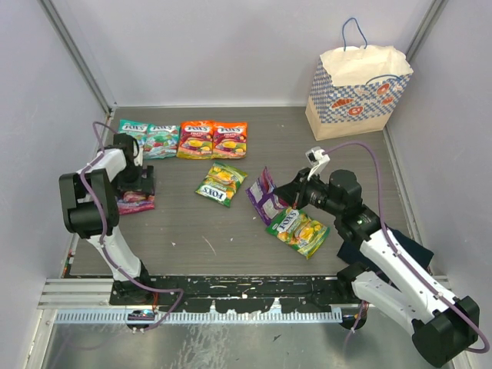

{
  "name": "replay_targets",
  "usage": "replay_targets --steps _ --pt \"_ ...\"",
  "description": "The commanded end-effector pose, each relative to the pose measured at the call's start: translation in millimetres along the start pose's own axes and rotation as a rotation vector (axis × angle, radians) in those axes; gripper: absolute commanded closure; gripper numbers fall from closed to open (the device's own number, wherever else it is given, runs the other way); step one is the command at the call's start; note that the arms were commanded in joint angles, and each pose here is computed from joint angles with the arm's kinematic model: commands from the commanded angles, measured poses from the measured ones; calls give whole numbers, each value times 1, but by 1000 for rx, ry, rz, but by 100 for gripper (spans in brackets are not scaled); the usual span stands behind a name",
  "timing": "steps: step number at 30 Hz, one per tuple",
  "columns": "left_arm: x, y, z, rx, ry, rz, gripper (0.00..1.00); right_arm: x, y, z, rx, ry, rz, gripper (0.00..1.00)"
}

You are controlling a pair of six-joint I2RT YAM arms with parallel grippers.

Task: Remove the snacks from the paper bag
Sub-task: Move the snack to the center of the board.

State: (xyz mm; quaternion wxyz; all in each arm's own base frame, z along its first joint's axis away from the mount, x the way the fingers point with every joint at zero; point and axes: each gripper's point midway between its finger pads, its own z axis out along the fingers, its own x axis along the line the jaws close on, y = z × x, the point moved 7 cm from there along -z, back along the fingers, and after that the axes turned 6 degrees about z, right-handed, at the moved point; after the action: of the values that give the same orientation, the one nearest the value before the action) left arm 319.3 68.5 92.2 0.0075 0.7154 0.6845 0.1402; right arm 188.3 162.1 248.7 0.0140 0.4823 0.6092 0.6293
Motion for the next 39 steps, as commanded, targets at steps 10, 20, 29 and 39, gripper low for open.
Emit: replay_targets --steps 10,20,29,39 --pt "53 7 17 108 179 147 4 12 13 5 -55 90 -35 99" --pt "65 31 19 44 195 258 4 9 6 11 -20 110 -18 99" --pt "69 64 7 -83 262 284 3 6 2 18 1 119 -2 99" --pt "28 110 -133 -537 427 248 2 3 4 20 -6 86 -11 99"
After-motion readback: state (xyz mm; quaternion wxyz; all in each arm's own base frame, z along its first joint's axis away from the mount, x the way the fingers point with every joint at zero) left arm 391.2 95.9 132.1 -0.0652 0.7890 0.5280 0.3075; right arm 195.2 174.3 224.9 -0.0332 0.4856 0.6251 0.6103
